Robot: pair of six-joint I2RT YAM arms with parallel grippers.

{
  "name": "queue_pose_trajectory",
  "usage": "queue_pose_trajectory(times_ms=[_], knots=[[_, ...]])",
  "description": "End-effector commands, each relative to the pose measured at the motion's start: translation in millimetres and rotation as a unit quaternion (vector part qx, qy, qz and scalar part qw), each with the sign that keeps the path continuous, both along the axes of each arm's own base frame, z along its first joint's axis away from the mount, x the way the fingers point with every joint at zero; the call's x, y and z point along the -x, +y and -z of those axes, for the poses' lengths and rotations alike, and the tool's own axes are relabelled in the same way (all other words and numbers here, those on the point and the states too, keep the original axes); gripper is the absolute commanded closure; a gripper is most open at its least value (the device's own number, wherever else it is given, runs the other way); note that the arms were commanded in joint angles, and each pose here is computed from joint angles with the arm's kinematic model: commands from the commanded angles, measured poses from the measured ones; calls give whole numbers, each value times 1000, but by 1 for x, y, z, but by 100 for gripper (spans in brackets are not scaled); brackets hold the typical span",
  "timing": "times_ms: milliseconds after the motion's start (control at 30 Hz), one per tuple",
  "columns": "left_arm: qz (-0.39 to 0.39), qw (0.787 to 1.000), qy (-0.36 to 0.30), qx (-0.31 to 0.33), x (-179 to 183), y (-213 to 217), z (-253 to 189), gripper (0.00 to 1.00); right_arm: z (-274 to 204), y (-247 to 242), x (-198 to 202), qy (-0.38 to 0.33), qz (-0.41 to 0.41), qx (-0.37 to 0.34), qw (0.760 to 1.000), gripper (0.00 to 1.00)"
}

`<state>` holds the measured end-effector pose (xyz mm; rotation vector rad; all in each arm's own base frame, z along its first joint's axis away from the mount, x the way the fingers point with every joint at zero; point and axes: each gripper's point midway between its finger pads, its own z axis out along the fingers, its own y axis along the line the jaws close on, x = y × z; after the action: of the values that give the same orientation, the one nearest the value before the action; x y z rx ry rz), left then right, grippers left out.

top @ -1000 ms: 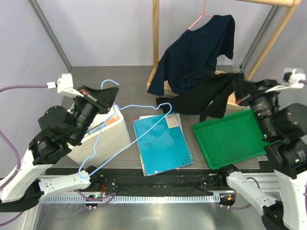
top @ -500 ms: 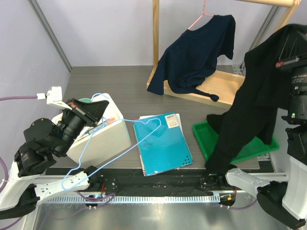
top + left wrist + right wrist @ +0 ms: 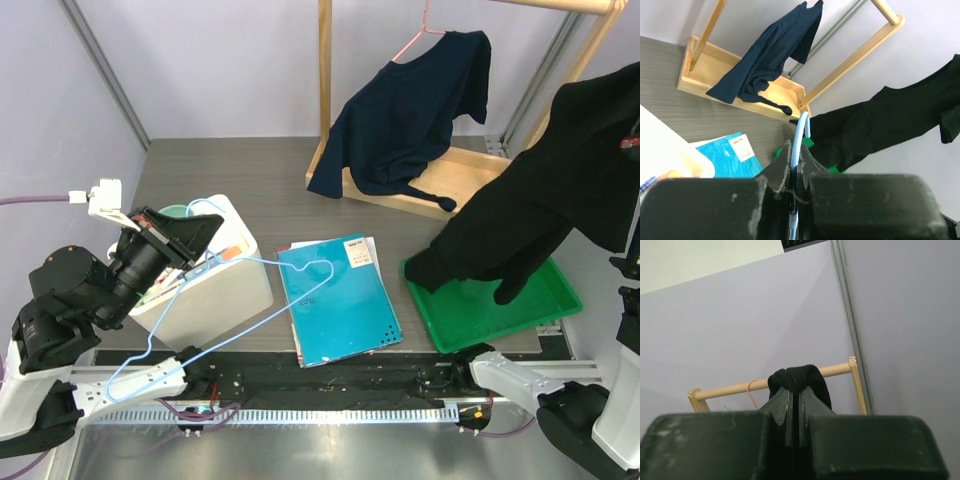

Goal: Remove the t-shirt from the hanger

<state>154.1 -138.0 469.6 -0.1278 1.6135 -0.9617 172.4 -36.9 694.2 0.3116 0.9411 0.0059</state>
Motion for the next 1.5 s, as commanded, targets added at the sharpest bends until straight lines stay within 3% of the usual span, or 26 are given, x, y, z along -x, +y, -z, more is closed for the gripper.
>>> queue_pose_trajectory(times_ms=[0, 200, 367, 667, 1033, 1233, 1467], knots=[[11, 1000, -6, -3, 2, -2, -7, 100, -30, -16, 31, -63, 16, -23, 998, 99], [11, 1000, -4, 6, -1, -8, -4, 100, -59, -12, 52, -109, -8, -13, 994, 99], [11, 1000, -1, 11, -5, -17, -2, 100, -48, -16, 56, -101, -5, -15, 995, 99], [25, 1000, 6, 11, -9, -33, 1, 100, 0, -1, 0, -30, 9, -1, 1000, 99], [9, 1000, 8, 10, -8, -20, 3, 100, 31, 34, -51, -9, -36, 30, 999, 99], [2, 1000, 6, 9, -8, -15, 2, 100, 43, 26, -48, -10, -17, 25, 1000, 99], [11, 1000, 9, 7, -9, -22, 4, 100, 57, -8, -18, -1, 54, 2, 999, 99]])
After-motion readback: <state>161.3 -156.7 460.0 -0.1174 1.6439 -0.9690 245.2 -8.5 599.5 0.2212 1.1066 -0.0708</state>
